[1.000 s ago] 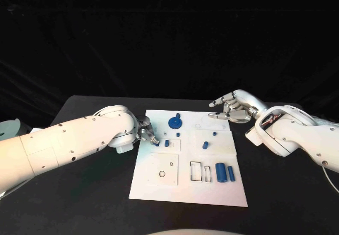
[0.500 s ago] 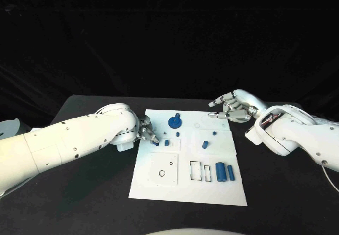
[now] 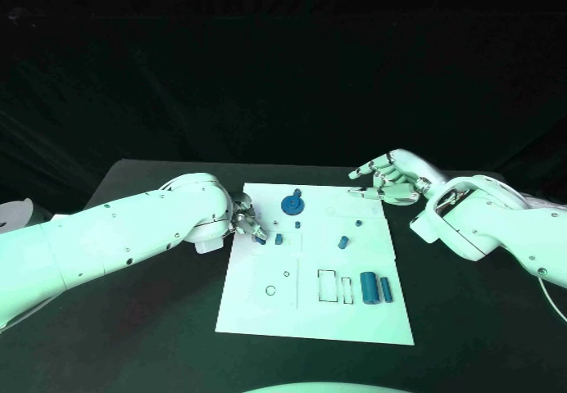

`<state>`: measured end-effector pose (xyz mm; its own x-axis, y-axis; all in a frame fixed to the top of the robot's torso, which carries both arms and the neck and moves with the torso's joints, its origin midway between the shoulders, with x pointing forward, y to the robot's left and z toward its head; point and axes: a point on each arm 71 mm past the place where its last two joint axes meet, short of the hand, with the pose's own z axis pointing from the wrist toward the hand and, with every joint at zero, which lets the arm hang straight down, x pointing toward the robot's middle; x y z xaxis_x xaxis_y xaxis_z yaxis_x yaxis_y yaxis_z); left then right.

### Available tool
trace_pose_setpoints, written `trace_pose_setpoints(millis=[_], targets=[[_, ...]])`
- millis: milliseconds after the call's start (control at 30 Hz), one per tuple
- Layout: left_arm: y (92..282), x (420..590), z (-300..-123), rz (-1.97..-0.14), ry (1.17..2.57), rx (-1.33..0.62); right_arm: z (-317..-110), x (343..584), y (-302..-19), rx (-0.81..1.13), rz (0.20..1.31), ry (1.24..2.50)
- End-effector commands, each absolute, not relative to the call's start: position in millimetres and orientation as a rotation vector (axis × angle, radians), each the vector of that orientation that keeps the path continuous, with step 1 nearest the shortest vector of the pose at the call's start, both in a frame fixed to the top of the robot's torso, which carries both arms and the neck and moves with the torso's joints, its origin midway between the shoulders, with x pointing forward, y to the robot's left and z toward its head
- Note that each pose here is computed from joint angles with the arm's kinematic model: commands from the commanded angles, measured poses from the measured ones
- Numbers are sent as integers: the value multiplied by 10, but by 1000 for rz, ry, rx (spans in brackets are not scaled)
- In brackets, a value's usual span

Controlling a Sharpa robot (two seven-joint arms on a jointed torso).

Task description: Assemble the parts on the task board

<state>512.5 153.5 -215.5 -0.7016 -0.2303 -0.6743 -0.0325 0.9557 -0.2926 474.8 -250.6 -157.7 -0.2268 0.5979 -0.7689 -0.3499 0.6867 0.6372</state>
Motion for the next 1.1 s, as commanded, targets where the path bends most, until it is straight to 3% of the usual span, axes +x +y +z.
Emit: trace_pose_setpoints(millis=[33,1100], targets=[[1460,5059,-2243,-342,2369,-159,-1585,4744,-2491,198,893,1583],[1458,5065,-2258,-300,2390,-114,-1596,4751,-2486,197,894,1590]])
